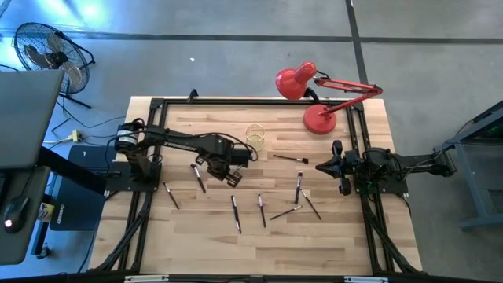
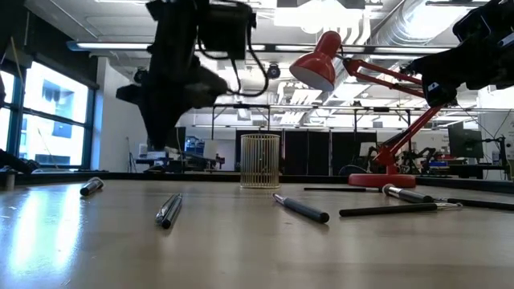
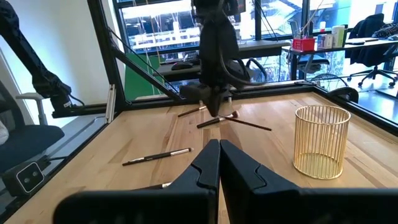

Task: Pick & Place Makeup Brushes
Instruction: Put the eyeshadow brush into the makeup brush holder

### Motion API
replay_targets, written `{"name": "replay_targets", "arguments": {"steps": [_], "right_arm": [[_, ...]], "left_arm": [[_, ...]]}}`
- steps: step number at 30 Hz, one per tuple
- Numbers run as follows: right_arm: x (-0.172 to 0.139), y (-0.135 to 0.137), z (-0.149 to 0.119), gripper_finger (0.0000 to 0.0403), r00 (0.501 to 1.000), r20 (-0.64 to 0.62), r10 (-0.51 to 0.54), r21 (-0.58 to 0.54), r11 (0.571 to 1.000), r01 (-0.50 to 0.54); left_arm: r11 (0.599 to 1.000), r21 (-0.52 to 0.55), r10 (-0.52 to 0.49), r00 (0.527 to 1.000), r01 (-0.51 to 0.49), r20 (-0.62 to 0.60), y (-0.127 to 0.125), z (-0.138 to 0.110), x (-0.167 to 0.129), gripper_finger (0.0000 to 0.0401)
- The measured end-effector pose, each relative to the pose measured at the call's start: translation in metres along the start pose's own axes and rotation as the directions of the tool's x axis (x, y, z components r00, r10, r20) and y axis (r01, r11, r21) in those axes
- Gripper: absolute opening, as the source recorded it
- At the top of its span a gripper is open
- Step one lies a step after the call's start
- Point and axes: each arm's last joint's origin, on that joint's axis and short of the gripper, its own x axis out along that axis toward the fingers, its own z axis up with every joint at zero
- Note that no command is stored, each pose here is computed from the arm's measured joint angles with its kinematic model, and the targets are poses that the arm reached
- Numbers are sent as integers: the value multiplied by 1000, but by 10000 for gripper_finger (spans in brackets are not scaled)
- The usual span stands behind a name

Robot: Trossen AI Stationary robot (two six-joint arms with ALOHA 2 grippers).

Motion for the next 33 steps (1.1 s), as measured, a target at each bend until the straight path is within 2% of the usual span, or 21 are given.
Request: {"name": "replay_targets", "arguments": {"steps": [10, 16, 21, 25, 28, 33], "right_arm": [[0, 0, 0, 5, 1000, 0, 0, 0, 1000, 0], [0, 0, 0, 5, 1000, 2, 0, 0, 1000, 0], [0, 0, 1, 5, 1000, 7, 1, 0, 1000, -1], [0, 0, 1, 5, 1000, 8, 1, 2, 1000, -1], [0, 0, 1, 4, 1000, 7, 1, 25, 1000, -2], [4, 0, -5, 1, 998, -57, -21, -66, 998, 17]], "left_arm": [[986, 152, -62, 998, 62, -4, -28, -29, -11, 0], [954, 246, -161, 985, 172, -66, -41, -41, -11, 0], [937, 209, -257, 958, 280, -130, -48, -42, -12, 0], [922, 183, -323, 939, 341, -119, -52, -36, -14, 0], [917, 160, -353, 930, 365, -101, -51, -27, -16, 0], [921, 156, -353, 934, 357, -53, -42, -9, -17, 0]]}}
